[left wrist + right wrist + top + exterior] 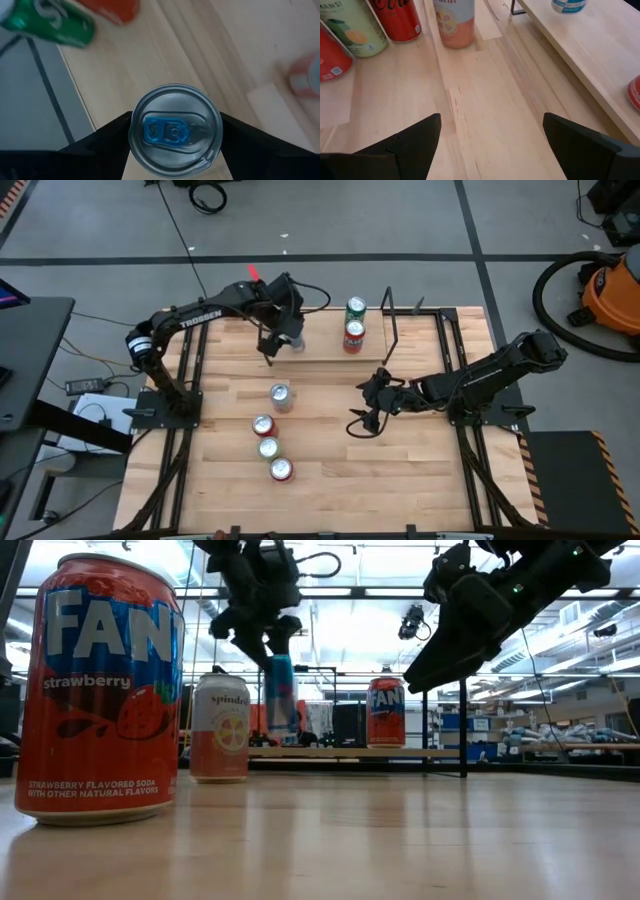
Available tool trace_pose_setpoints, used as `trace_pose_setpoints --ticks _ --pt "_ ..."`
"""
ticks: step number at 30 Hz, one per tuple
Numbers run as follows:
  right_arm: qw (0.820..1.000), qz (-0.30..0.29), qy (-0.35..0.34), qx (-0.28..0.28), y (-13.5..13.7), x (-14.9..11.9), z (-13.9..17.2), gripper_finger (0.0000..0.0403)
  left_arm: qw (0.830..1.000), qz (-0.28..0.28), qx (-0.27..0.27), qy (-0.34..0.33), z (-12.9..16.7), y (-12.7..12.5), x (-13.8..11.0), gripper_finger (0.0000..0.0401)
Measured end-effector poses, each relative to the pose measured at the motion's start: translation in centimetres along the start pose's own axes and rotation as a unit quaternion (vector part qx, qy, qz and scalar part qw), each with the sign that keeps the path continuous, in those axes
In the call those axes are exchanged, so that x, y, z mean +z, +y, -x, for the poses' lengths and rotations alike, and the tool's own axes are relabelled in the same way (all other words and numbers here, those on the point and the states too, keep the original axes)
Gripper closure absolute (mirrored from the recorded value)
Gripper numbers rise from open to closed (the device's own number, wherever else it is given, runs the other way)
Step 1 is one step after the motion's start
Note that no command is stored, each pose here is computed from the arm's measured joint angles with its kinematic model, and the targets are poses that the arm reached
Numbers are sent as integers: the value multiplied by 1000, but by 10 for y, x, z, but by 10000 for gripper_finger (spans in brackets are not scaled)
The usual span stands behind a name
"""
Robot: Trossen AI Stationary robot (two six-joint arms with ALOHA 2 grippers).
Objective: Place canned beverage on shelf
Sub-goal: Put the blue soda can on the shelf
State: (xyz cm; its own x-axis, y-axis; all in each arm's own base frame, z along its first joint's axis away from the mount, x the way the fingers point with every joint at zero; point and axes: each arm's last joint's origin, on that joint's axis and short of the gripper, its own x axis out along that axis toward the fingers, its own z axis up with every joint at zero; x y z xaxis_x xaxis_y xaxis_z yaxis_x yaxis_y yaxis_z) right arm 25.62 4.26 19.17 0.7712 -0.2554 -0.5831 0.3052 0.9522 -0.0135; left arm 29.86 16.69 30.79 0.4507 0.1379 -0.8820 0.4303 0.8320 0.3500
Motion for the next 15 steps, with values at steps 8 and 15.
trace_pose_setpoints --ticks 8,15 --pt "1000 11 0 5 1 0 0 41 998 -63 -8 25 0 0 -7 125" --pt "1000 11 0 5 1 0 0 41 995 -99 -10 25 -1 -1 -7 125"
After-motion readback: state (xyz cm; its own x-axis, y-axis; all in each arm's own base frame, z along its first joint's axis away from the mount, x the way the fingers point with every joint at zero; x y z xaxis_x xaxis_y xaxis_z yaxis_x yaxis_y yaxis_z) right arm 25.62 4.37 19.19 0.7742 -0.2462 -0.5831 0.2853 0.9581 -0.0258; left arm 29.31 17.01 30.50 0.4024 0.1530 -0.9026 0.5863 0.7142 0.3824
